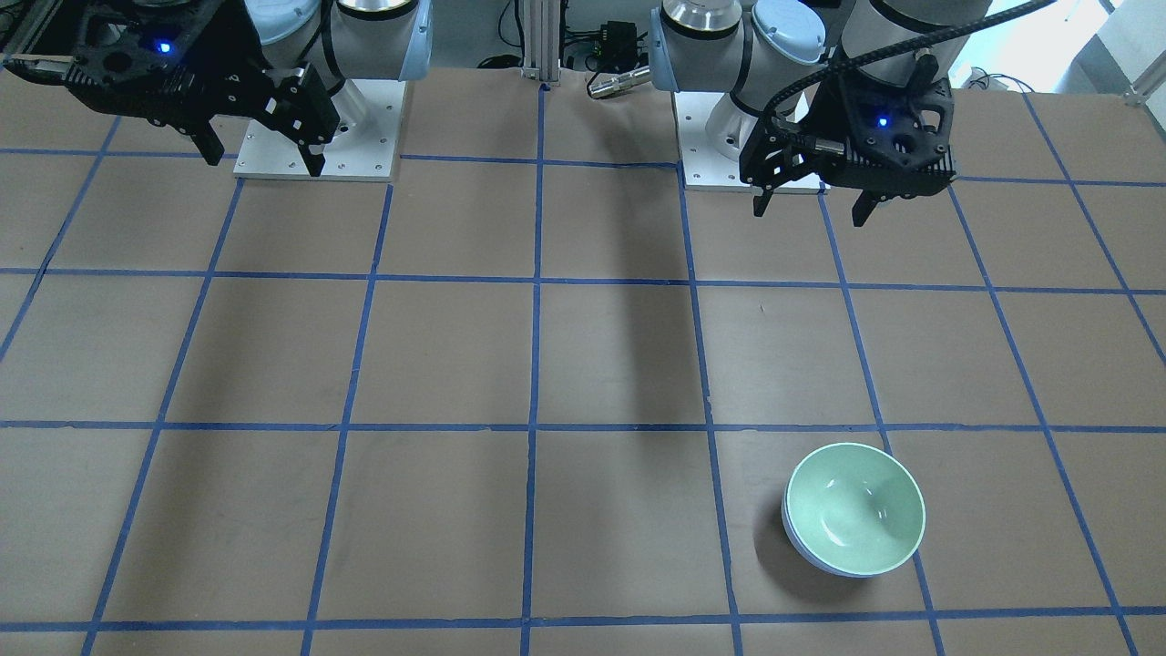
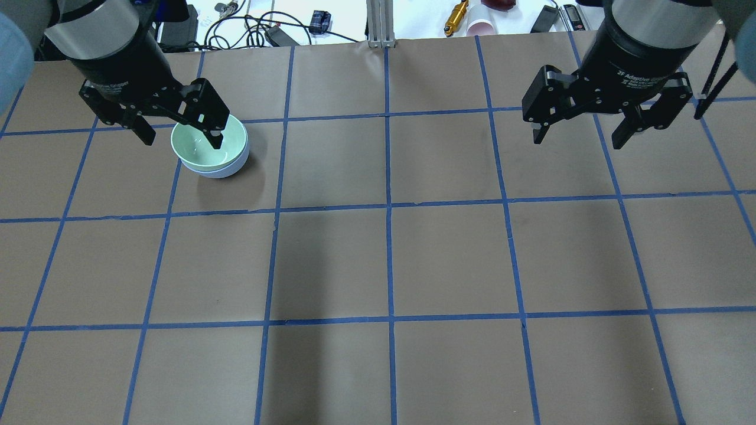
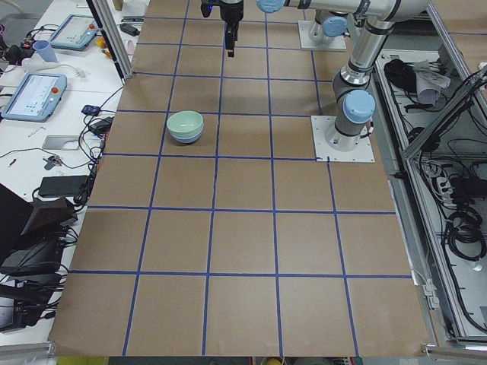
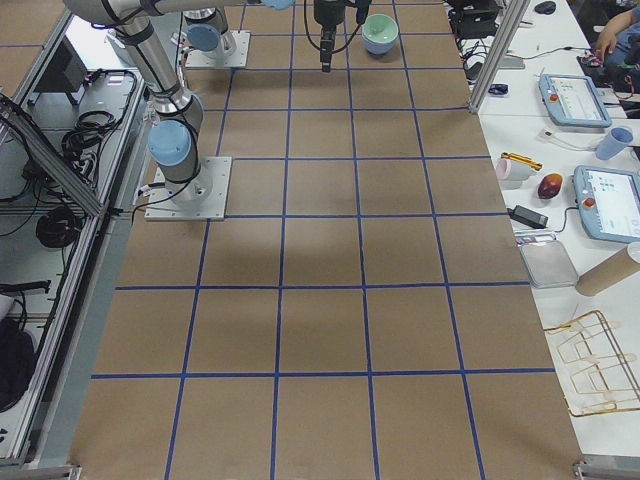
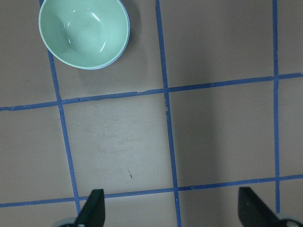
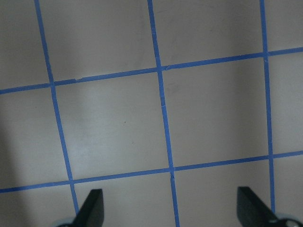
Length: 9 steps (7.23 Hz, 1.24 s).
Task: Stack green bowl on blue bowl
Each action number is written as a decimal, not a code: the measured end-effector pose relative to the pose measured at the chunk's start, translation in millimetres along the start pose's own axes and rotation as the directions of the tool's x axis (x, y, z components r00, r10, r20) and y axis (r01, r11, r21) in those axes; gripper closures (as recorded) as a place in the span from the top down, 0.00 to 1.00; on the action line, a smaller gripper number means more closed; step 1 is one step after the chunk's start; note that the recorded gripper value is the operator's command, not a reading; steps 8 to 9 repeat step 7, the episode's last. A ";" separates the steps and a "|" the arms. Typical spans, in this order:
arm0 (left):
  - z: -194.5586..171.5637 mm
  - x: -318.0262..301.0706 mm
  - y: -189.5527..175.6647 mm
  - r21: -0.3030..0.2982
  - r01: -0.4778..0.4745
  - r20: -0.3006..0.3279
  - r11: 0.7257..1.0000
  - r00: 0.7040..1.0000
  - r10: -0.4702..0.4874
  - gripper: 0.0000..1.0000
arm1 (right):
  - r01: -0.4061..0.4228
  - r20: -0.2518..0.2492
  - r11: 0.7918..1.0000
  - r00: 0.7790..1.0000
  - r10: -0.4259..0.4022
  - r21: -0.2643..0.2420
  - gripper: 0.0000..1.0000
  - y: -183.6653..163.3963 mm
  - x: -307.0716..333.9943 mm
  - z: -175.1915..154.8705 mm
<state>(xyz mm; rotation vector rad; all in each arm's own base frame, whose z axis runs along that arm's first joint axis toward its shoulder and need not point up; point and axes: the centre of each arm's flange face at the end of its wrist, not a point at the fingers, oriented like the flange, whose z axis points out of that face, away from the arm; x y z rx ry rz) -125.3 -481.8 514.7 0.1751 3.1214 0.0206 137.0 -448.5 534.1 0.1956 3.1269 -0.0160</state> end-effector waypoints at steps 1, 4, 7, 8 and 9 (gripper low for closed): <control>3.6 0.7 2.8 0.003 -0.005 -0.001 1.000 1.000 0.005 1.00 | 0.000 0.000 1.000 1.000 0.000 0.000 1.00 0.0 0.0 -0.1; 4.1 0.0 -1.8 0.053 -0.026 0.011 0.998 1.000 0.025 1.00 | 0.000 0.000 1.000 1.000 0.000 0.000 1.00 0.0 0.0 0.0; 4.5 -0.2 -3.4 0.063 -0.029 0.014 0.998 1.000 0.028 1.00 | 0.000 0.000 1.000 1.000 0.000 0.000 1.00 0.0 0.0 0.0; 4.5 -0.2 -3.4 0.063 -0.029 0.014 0.998 1.000 0.028 1.00 | 0.000 0.000 1.000 1.000 0.000 0.000 1.00 0.0 0.0 0.0; 4.5 -0.2 -3.4 0.063 -0.029 0.014 0.998 1.000 0.028 1.00 | 0.000 0.000 1.000 1.000 0.000 0.000 1.00 0.0 0.0 0.0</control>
